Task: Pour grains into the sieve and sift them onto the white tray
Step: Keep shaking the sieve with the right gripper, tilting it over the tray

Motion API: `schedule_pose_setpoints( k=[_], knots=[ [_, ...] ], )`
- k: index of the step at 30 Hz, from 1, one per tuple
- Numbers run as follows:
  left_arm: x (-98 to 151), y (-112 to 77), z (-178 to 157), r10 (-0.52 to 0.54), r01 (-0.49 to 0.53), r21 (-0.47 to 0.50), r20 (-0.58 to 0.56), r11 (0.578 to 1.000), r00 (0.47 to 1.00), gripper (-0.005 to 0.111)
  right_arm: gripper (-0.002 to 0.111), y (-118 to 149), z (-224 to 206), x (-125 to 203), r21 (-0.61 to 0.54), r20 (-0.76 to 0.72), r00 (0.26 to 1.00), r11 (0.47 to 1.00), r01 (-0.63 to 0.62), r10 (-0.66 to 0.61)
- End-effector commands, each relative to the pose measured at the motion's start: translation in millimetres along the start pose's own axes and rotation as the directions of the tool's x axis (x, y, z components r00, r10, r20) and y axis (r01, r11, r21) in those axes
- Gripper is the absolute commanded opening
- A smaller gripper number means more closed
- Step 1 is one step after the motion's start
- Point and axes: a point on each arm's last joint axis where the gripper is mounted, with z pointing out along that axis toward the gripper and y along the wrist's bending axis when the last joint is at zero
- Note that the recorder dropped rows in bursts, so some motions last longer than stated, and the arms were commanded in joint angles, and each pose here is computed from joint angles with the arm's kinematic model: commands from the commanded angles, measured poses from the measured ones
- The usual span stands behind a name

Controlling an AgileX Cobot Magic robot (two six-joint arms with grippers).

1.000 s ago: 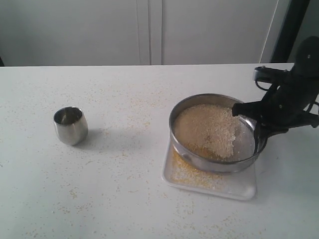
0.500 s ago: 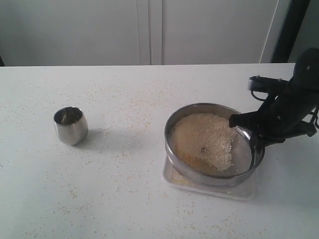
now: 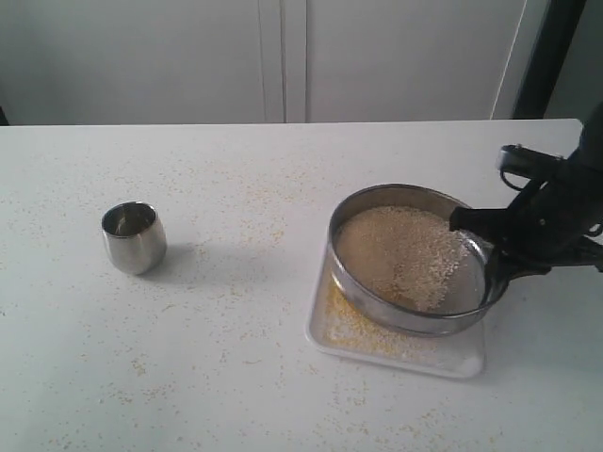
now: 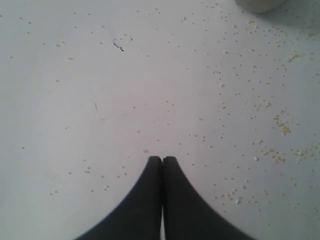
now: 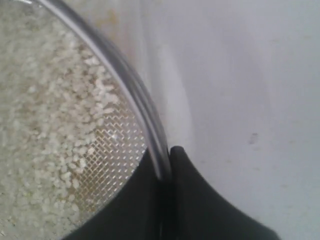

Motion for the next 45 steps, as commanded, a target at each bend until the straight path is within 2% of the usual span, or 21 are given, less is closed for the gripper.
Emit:
schedule_pose_setpoints(
  k=[1, 3, 5, 8, 10, 12, 15, 17, 20, 22, 23, 25, 27, 30, 32, 34, 37, 39, 42, 43, 45],
  knots=[
    [2.5, -0.4, -0.3, -0.012, 0.012, 0.006, -0.01, 1.0, 1.0, 0.0, 0.0, 5.2, -3.8, 0.9, 0.011, 0.01, 0.996, 0.996, 0.093, -0.093],
    [2.5, -0.4, -0.3, -0.012, 0.012, 0.006, -0.01, 1.0, 1.0, 0.0, 0.0, -13.2, -6.3, -3.9, 0.08, 0.031, 0.999, 0.996, -0.037, 0.035],
    [2.5, -0.4, -0.3, -0.012, 0.012, 0.006, -0.01, 1.0, 1.0, 0.0, 0.0, -17.6, -7.2, -5.0, 0.071, 0.036, 0.992, 0.99, -0.122, 0.119],
    [2.5, -0.4, -0.3, -0.012, 0.012, 0.006, -0.01, 1.0, 1.0, 0.0, 0.0, 12.4, -7.3, 1.2, -0.076, 0.008, 1.0, 0.997, -0.016, 0.016],
    [2.5, -0.4, -0.3, -0.012, 0.012, 0.006, -0.01, 1.0, 1.0, 0.0, 0.0, 20.1, -9.1, 2.9, -0.079, 0.028, 0.991, 0.988, 0.13, -0.128],
    [2.5, -0.4, -0.3, -0.012, 0.012, 0.006, -0.01, 1.0, 1.0, 0.0, 0.0, 6.4, -12.2, -0.7, 0.006, 0.041, 0.994, 0.995, 0.102, -0.102],
    [2.5, -0.4, -0.3, -0.012, 0.012, 0.006, -0.01, 1.0, 1.0, 0.0, 0.0, -21.3, -15.6, -4.7, 0.128, 0.053, 0.996, 0.989, -0.076, 0.07],
    [2.5, -0.4, -0.3, -0.012, 0.012, 0.006, -0.01, 1.0, 1.0, 0.0, 0.0, -17.2, -15.0, -3.6, 0.102, 0.043, 0.997, 0.992, -0.075, 0.071],
    [2.5, -0.4, -0.3, -0.012, 0.012, 0.006, -0.01, 1.0, 1.0, 0.0, 0.0, 11.6, -15.5, 1.3, -0.006, 0.044, 0.998, 0.999, 0.045, -0.045],
    [2.5, -0.4, -0.3, -0.012, 0.012, 0.006, -0.01, 1.0, 1.0, 0.0, 0.0, 13.4, -17.7, 0.6, 0.022, 0.067, 0.99, 0.992, 0.125, -0.126],
    [2.5, -0.4, -0.3, -0.012, 0.012, 0.006, -0.01, 1.0, 1.0, 0.0, 0.0, 7.0, -20.1, -1.9, 0.055, 0.082, 0.99, 0.992, 0.112, -0.116],
    [2.5, -0.4, -0.3, -0.012, 0.012, 0.006, -0.01, 1.0, 1.0, 0.0, 0.0, -7.8, -22.5, -6.1, 0.102, 0.104, 0.995, 0.995, -0.004, -0.006],
    [2.5, -0.4, -0.3, -0.012, 0.012, 0.006, -0.01, 1.0, 1.0, 0.0, 0.0, -11.3, -23.7, -6.7, 0.083, 0.109, 0.989, 0.99, -0.11, 0.101],
    [2.5, -0.4, -0.3, -0.012, 0.012, 0.006, -0.01, 1.0, 1.0, 0.0, 0.0, 15.4, -22.6, -0.2, -0.022, 0.082, 0.997, 1.0, 0.009, -0.007],
    [2.5, -0.4, -0.3, -0.012, 0.012, 0.006, -0.01, 1.0, 1.0, 0.0, 0.0, 25.6, -23.5, 1.7, -0.011, 0.103, 0.979, 0.984, 0.179, -0.177],
    [2.5, -0.4, -0.3, -0.012, 0.012, 0.006, -0.01, 1.0, 1.0, 0.0, 0.0, 13.8, -25.1, -5.0, 0.048, 0.145, 0.982, 0.992, 0.117, -0.123],
    [2.5, -0.4, -0.3, -0.012, 0.012, 0.006, -0.01, 1.0, 1.0, 0.0, 0.0, -4.0, -24.7, -10.1, 0.055, 0.161, 0.982, 0.993, -0.106, 0.096],
    [2.5, -0.4, -0.3, -0.012, 0.012, 0.006, -0.01, 1.0, 1.0, 0.0, 0.0, 4.7, -22.7, -6.1, 0.019, 0.125, 0.991, 0.998, -0.058, 0.055],
    [2.5, -0.4, -0.3, -0.012, 0.012, 0.006, -0.01, 1.0, 1.0, 0.0, 0.0, 28.0, -24.7, 2.5, -0.036, 0.101, 0.981, 0.984, 0.172, -0.168],
    [2.5, -0.4, -0.3, -0.012, 0.012, 0.006, -0.01, 1.0, 1.0, 0.0, 0.0, 25.5, -25.7, 1.4, -0.017, 0.109, 0.98, 0.985, 0.171, -0.168],
    [2.5, -0.4, -0.3, -0.012, 0.012, 0.006, -0.01, 1.0, 1.0, 0.0, 0.0, 9.1, -27.3, -4.0, 0.025, 0.121, 0.989, 0.997, 0.08, -0.082]
  ],
)
